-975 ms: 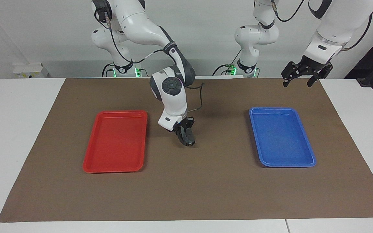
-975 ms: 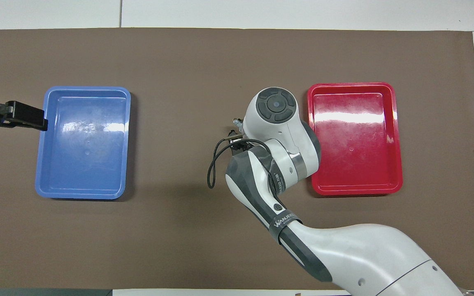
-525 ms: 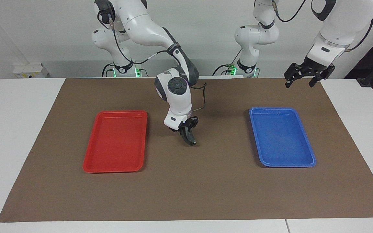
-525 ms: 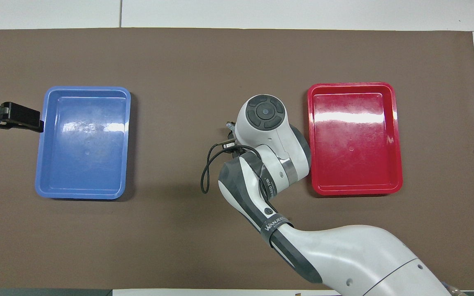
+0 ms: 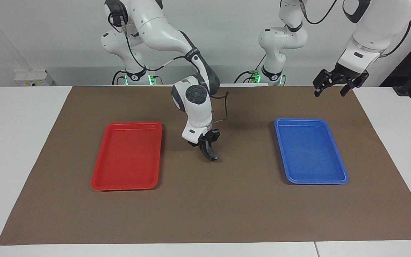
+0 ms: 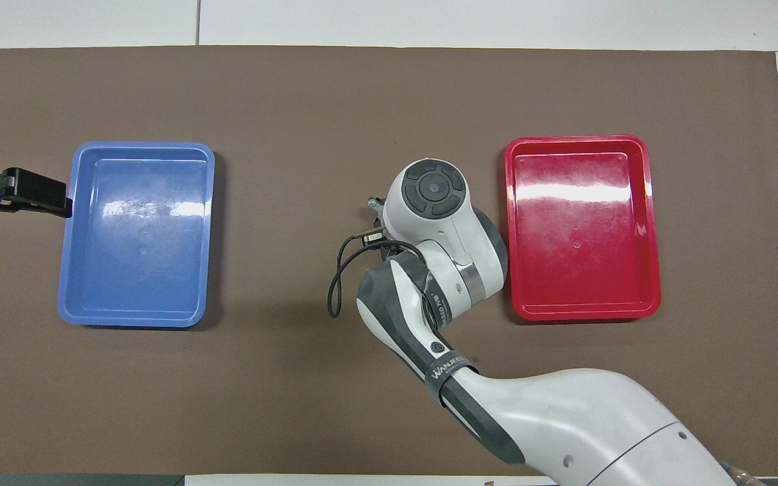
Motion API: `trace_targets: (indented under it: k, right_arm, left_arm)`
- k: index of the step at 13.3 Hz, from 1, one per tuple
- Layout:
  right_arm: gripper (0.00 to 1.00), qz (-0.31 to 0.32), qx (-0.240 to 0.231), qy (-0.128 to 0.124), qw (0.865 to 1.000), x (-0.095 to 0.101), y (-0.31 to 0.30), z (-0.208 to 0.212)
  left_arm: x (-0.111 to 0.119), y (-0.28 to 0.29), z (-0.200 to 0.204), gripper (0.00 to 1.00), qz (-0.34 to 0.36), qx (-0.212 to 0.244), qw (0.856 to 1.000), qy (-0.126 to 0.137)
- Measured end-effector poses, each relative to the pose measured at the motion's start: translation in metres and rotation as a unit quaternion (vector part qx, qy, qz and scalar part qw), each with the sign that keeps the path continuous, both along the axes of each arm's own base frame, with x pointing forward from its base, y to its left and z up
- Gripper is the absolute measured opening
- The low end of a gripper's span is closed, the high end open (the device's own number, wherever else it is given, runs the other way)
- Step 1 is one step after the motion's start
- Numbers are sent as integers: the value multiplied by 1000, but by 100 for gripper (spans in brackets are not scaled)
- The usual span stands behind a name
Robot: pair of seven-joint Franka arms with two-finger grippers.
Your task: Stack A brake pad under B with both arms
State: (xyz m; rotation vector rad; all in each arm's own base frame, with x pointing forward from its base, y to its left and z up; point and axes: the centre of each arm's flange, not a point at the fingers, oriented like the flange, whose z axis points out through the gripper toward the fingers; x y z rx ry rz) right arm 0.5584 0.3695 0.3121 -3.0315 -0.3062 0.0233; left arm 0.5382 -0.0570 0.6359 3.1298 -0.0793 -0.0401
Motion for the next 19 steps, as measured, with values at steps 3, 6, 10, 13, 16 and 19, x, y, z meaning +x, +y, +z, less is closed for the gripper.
trace_targets:
  k: [3,6,10,13,16,19]
  right_arm:
    - [42,0,0,1,1000,0,0,-1]
    - [42,0,0,0,1000,0,0,-1]
    - [42,0,1,-2,1000,0,0,-2]
    - [42,0,3,-4,1000,-1,1,-3]
    - [42,0,3,-4,1000,-2,1,-3]
    - [42,1,3,-5,1000,-3,1,-5]
  left_arm:
    - [0,0,0,100,0,0,1000,0]
    - [0,0,0,100,0,0,1000,0]
    - [0,0,0,100,0,0,1000,0]
    - [0,-1,0,100,-1,0,1000,0]
    - [0,-1,0,100,-1,0,1000,0]
    - [0,-1,0,100,-1,0,1000,0]
